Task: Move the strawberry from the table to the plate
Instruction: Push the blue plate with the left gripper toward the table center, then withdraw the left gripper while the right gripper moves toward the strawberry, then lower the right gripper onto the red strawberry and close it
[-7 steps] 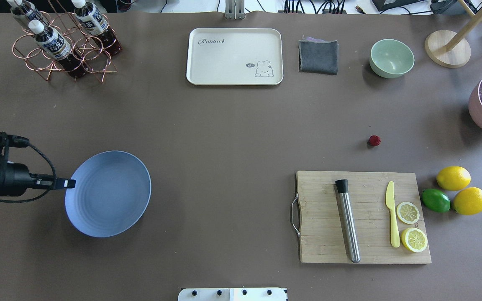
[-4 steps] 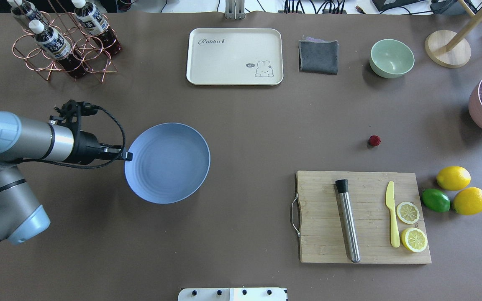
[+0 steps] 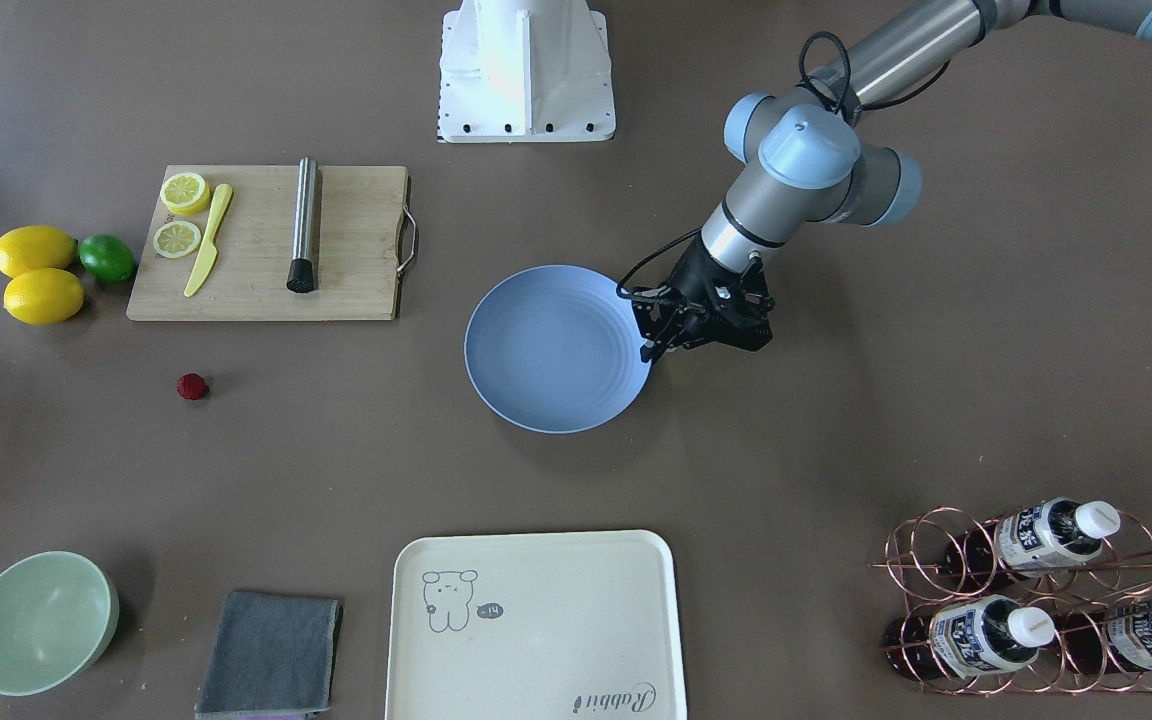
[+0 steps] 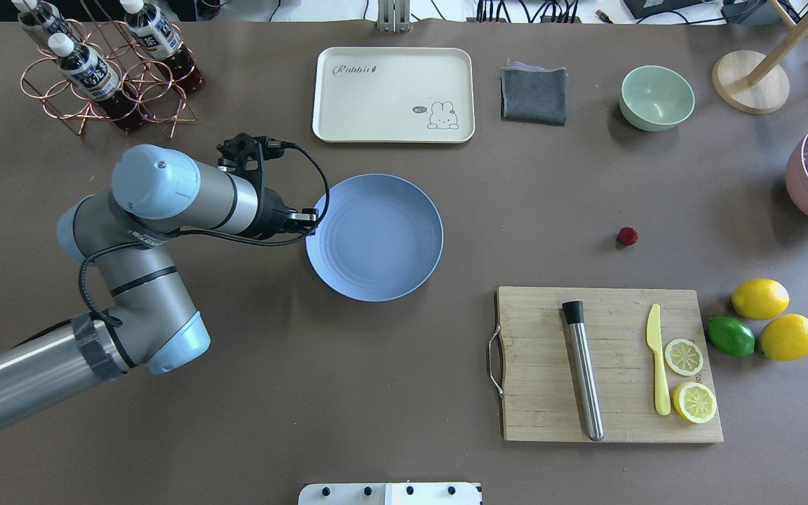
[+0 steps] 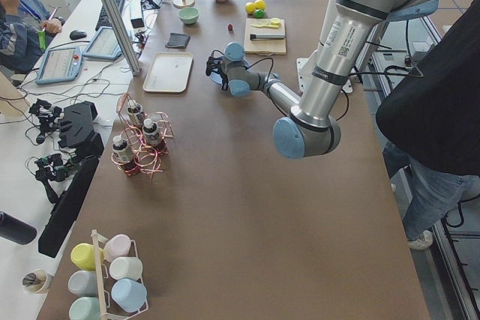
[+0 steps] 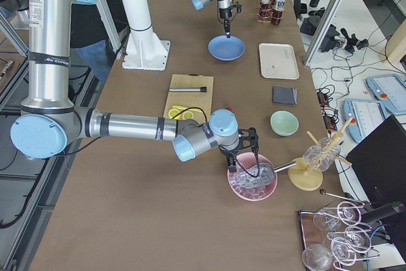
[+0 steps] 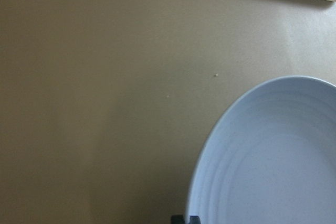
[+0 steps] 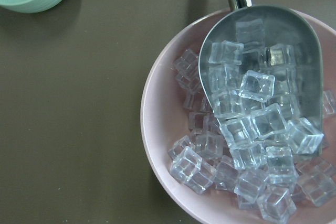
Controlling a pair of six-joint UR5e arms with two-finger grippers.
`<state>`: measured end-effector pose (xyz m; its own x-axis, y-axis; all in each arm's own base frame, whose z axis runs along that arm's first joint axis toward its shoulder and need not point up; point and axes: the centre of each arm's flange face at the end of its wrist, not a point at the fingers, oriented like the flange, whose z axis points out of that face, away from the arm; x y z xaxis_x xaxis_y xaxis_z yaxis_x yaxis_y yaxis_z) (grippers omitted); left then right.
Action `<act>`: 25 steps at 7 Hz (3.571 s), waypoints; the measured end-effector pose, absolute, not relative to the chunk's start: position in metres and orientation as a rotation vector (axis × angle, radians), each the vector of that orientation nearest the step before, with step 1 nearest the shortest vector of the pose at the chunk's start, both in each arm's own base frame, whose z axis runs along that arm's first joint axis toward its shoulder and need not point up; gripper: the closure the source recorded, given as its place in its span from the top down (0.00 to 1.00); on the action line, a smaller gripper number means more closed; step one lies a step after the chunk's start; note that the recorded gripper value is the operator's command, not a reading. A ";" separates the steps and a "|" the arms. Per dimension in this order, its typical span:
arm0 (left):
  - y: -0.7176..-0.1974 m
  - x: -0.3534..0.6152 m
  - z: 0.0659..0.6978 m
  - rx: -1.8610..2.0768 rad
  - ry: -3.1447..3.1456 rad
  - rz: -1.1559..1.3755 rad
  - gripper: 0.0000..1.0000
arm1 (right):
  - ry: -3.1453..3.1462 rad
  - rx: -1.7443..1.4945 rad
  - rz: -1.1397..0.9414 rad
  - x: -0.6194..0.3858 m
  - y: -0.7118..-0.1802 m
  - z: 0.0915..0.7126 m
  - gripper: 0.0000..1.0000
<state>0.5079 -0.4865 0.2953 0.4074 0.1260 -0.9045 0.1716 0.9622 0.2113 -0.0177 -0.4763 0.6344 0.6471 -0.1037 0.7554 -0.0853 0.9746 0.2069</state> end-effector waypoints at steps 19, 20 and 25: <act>-0.536 0.001 0.574 0.292 0.849 0.341 0.98 | -0.864 0.190 0.184 -0.303 -0.516 0.476 1.00; -0.530 -0.018 0.592 0.220 0.847 0.311 0.98 | -0.854 0.192 0.182 -0.323 -0.508 0.474 1.00; -0.522 -0.030 0.604 0.127 0.862 0.267 0.98 | -0.791 0.227 0.156 -0.361 -0.482 0.486 0.35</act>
